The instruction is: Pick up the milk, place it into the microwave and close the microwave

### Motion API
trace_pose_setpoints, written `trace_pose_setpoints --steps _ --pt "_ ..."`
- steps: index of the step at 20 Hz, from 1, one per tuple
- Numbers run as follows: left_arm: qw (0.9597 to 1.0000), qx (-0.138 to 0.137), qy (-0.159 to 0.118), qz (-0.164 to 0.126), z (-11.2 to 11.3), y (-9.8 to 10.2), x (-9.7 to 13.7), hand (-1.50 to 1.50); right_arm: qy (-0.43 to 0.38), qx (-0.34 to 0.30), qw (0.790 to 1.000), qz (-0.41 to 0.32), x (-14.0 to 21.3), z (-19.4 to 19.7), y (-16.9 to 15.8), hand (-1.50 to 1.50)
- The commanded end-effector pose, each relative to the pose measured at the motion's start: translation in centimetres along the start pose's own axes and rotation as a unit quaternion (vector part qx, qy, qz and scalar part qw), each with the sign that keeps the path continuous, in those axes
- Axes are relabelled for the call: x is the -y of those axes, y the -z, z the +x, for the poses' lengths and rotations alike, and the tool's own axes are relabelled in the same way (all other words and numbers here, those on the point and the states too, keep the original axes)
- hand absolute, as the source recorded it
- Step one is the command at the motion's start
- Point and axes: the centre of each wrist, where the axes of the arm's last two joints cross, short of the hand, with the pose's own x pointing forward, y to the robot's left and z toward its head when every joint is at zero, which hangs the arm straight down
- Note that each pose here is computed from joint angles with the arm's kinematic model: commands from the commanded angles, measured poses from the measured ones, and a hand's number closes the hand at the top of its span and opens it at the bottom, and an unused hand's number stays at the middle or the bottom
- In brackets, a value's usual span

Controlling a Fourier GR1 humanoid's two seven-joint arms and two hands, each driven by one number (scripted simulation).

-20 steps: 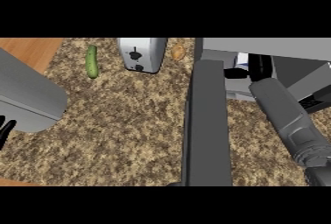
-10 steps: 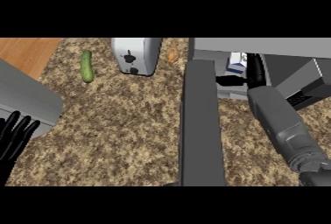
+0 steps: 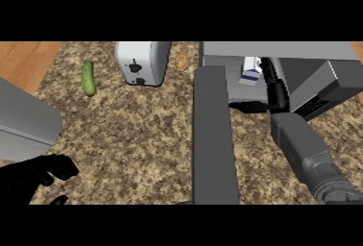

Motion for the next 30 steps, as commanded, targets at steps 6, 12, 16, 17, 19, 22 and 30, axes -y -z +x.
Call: trace_pose_setpoints --steps 6,12,16,17,19,22,30 --pt "0.9991 -0.025 -0.017 -0.031 0.0 1.6 3.3 1.5 0.101 -0.013 0.994 0.03 -1.2 -3.8 -6.6 -1.5" --pt "0.9969 -0.049 -0.025 -0.056 -1.4 4.3 5.4 1.5 0.084 -0.008 0.996 0.037 0.8 -4.8 -9.1 -1.5" --pt "0.9962 -0.037 0.003 -0.078 -1.7 5.9 6.7 1.5 0.093 -0.021 0.995 0.025 1.4 -5.5 -12.3 -1.5" --pt "0.9946 -0.048 0.0 -0.093 -1.8 5.5 7.4 1.5 0.079 -0.024 0.997 0.007 3.1 -6.2 -14.2 -1.5" --pt "0.9951 -0.035 0.014 -0.091 -1.9 6.8 8.2 1.5 0.09 -0.026 0.996 0.012 1.5 -5.9 -15.7 -1.5" --pt "0.9931 -0.03 0.018 -0.112 -4.4 7.8 9.1 1.5 0.092 -0.037 0.995 0.009 5.1 -5.9 -18.1 -1.5" --pt "0.9743 -0.083 0.06 -0.201 -7.6 11.8 13.0 1.5 0.081 -0.019 0.997 0.005 7.8 -3.1 -23.1 -1.5"
